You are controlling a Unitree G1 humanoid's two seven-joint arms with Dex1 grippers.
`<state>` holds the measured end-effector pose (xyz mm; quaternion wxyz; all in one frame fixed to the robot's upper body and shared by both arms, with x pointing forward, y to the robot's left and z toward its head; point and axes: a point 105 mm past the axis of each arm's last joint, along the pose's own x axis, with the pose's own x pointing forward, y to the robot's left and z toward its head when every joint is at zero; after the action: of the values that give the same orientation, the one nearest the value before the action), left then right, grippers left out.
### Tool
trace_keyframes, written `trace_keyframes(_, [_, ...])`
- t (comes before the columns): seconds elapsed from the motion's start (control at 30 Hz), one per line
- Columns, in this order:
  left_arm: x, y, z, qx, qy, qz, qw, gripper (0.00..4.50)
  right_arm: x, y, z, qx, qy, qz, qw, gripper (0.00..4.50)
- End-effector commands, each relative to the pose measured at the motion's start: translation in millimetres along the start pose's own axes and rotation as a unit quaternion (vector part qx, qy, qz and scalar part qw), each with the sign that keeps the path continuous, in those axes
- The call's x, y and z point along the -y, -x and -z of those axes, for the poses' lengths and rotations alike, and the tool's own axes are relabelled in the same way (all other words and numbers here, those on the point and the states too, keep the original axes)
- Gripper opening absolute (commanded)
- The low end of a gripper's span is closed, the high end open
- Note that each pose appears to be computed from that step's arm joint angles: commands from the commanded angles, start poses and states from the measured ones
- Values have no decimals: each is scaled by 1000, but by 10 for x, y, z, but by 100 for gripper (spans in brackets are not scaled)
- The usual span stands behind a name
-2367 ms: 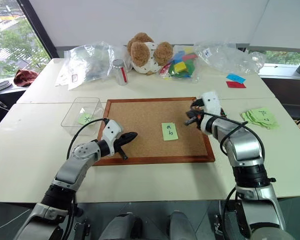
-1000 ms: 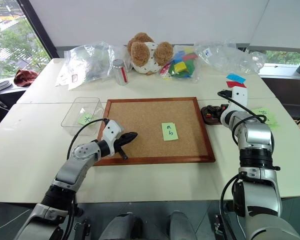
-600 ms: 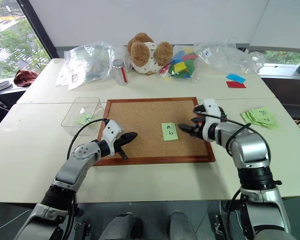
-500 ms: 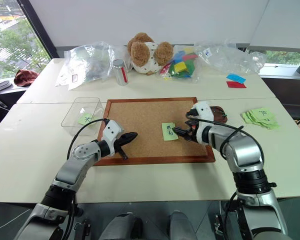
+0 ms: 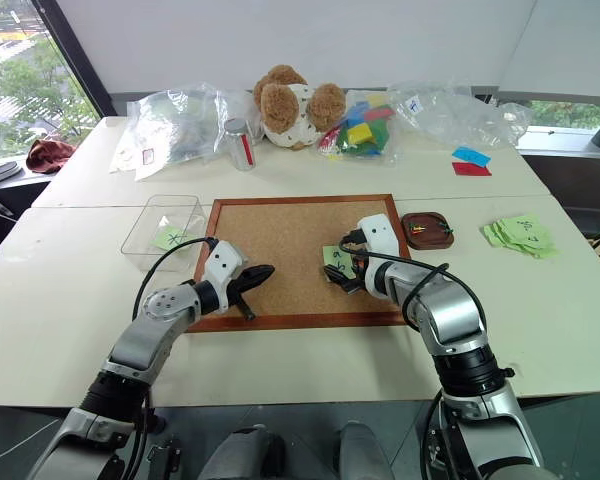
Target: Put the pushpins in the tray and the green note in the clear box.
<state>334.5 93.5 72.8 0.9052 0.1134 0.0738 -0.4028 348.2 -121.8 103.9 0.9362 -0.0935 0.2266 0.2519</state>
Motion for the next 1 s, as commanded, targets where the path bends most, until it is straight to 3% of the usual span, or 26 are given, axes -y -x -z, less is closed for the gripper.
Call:
trace_keyframes(0.03, [127,30,358,-65,28,19,997,0,-88,-7,-61,6,23,1,1000,444])
trace_keyframes(0.4, [135,35,359,-64,27,17,997,0,-187,-29,88,-20,61,-4,998,444])
trace_keyframes(0.5, [136,34,359,-63,28,17,997,0,-202,-38,106,-22,55,-8,998,365])
trace_keyframes(0.73, [130,31,356,-62,28,15,998,0,-199,-48,175,-31,3,-14,999,42])
trace_keyframes(0.9, [136,36,357,-62,28,15,998,0,-145,-7,84,-12,12,-6,1000,42])
trace_keyframes(1.0, [137,34,357,-62,28,17,998,0,-130,8,23,1,20,-6,1000,125])
